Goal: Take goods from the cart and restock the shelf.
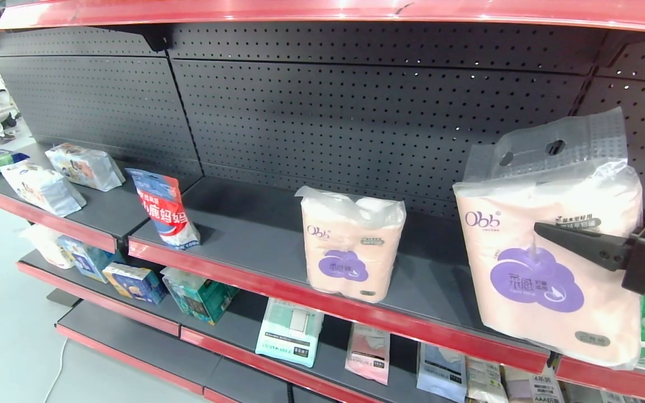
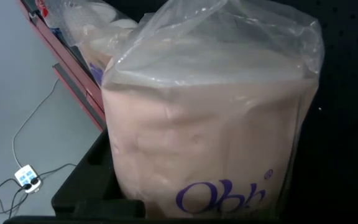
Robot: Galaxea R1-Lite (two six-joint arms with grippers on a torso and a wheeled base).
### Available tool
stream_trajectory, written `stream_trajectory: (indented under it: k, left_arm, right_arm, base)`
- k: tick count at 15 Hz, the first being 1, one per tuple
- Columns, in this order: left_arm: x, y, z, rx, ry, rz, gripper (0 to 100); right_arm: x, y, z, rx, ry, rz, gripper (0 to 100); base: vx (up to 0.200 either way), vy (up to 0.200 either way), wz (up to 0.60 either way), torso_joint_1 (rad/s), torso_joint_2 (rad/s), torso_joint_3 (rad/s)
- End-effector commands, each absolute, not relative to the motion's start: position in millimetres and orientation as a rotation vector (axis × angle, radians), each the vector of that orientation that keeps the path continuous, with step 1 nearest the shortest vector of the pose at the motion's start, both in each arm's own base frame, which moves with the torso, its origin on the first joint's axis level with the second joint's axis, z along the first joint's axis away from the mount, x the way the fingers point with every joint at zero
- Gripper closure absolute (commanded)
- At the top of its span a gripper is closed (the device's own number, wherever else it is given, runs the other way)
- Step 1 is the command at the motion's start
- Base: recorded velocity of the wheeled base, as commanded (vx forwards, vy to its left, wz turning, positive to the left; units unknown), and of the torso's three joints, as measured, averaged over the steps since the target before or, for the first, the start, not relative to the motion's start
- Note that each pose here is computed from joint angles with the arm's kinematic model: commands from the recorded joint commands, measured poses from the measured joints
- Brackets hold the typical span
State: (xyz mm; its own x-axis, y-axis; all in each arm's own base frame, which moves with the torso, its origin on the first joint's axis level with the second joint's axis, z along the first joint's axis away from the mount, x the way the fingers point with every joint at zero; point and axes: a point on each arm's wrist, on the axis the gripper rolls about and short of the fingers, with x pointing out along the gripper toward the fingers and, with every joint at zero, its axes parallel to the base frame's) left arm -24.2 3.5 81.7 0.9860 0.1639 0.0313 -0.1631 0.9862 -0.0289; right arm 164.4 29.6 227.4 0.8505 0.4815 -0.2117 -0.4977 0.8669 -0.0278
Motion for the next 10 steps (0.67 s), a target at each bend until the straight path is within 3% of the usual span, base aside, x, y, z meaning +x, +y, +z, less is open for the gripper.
stream_trajectory:
  k: [1, 4, 5, 10]
  left_arm:
    - [-23.6, 3.6, 81.7, -0.026, -0.025, 0.162, 0]
    - [-23.2, 1.1, 78.2, -0.056, -0.02, 0.052, 0]
    - [-22.8, 0.5, 76.3, -0.032, -0.008, 0.023, 0]
    - [-22.8, 0.5, 76.1, -0.009, -0.006, 0.023, 0]
  right_arm:
    - [166.0, 29.9, 226.5, -0.084, 0.207, 0.517, 100]
    - [168.9, 30.3, 225.3, -0.084, 0.216, 0.519, 100]
    - [168.8, 30.3, 224.4, -0.084, 0.219, 0.519, 100]
    - [171.0, 30.5, 221.7, -0.082, 0.233, 0.52, 100]
  base:
    - [0.0, 0.0, 0.0, 0.0, 0.0, 0.0]
    - [0.0, 0.0, 0.0, 0.0, 0.0, 0.0]
    - [0.0, 0.0, 0.0, 0.0, 0.0, 0.0]
    - [0.0, 0.0, 0.0, 0.0, 0.0, 0.0]
